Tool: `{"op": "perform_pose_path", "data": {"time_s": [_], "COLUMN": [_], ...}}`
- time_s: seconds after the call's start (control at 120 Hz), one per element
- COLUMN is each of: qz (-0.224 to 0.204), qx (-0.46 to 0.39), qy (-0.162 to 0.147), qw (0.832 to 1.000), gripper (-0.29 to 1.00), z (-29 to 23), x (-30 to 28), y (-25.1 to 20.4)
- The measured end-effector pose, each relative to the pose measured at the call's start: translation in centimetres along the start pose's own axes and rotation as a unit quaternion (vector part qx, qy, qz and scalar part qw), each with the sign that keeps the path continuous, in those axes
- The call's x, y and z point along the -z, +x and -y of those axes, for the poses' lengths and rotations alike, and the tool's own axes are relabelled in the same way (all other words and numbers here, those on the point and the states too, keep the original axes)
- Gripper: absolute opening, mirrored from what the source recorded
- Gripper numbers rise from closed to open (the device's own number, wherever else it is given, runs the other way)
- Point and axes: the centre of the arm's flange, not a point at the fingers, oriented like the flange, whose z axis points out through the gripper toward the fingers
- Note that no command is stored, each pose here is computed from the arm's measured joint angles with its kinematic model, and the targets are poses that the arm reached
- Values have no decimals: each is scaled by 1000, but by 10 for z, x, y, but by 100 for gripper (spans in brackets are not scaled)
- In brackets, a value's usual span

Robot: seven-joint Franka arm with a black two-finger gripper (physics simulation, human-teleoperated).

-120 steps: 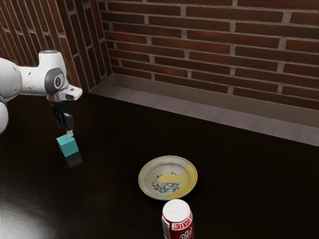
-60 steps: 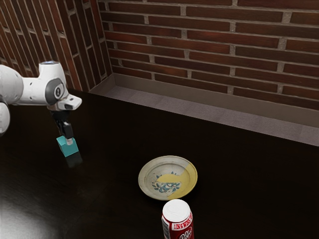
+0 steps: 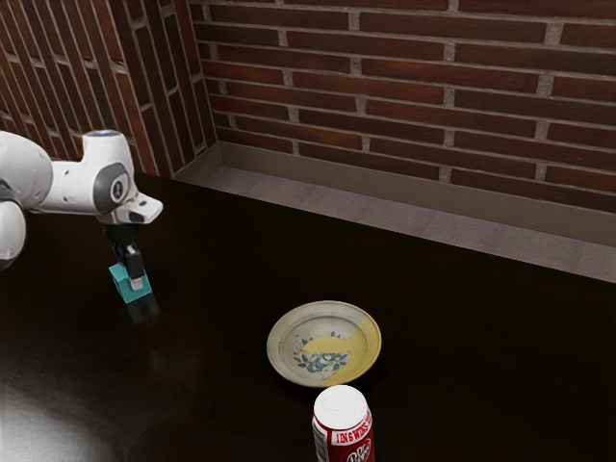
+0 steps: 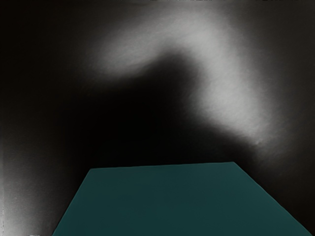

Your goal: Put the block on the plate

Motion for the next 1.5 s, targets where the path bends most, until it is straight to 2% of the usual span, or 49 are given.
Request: {"op": "perform_pose_path", "data": {"time_s": [0.225,0.633,1.067,1.5], "qz": [6,1,-5,-4], "qx": [-11,-26,-80,-141], "qy": [12,31,48,60], "qw": [1000,999,996,988], "gripper": [45,42,40,40], "z": [0,-20,-107,-226], "x": [3,31,68,86], "y": [2,13,60,113]}}
